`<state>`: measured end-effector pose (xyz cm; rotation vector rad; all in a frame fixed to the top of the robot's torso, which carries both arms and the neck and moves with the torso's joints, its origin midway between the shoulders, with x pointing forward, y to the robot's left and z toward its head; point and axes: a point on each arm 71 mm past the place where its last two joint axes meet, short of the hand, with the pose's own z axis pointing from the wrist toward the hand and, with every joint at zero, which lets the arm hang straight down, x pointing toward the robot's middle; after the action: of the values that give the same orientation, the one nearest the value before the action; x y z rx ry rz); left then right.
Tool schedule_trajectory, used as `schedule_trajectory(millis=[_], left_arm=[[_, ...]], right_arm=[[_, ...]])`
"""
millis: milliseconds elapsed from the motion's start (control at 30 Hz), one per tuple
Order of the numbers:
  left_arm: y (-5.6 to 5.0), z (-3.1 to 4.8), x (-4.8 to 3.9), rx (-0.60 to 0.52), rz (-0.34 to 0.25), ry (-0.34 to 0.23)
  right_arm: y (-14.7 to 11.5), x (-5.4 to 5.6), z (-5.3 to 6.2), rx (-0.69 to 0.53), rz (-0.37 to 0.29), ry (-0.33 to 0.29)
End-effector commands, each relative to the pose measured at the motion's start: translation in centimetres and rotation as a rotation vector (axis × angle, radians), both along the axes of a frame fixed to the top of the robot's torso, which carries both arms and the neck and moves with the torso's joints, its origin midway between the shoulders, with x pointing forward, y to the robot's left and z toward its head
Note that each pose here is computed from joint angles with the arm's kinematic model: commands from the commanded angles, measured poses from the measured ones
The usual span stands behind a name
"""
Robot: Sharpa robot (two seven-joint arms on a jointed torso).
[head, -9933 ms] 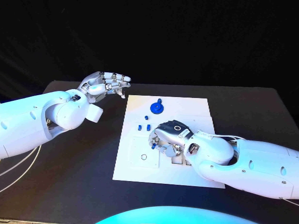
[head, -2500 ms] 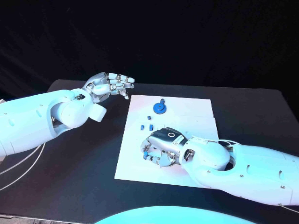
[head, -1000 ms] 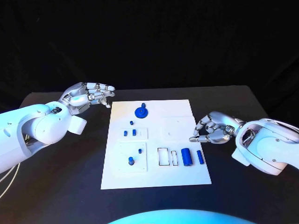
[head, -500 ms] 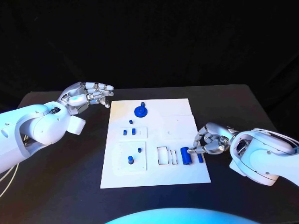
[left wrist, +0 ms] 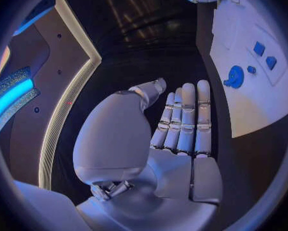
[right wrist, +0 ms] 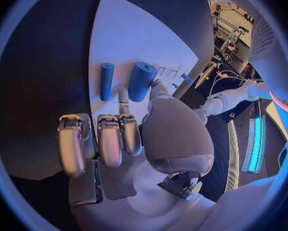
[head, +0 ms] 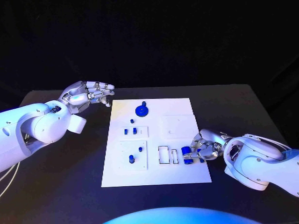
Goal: Assemble the parts on the task board
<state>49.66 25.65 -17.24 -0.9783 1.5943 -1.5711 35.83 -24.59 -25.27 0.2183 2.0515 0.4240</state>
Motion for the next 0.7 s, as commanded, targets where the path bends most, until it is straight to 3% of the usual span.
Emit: schedule_trajectory(millis=[33, 367, 700], left_arm=[[-0.1, 0.10, -0.04, -0.015, -0.008, -0.005], [0.0, 0.09, -0.07, -0.014, -0.008, -0.003], [0.2, 0.09, -0.09, -0.012, -0.004, -0.002]], right_arm=[[0.3, 0.0, -0.3, -0.038, 0.025, 0.001], [1.0, 0.1, -1.1, -0.058, 0.044, 0.021], [0.6, 0.2, -1.2, -0.026, -0.013, -0.011]])
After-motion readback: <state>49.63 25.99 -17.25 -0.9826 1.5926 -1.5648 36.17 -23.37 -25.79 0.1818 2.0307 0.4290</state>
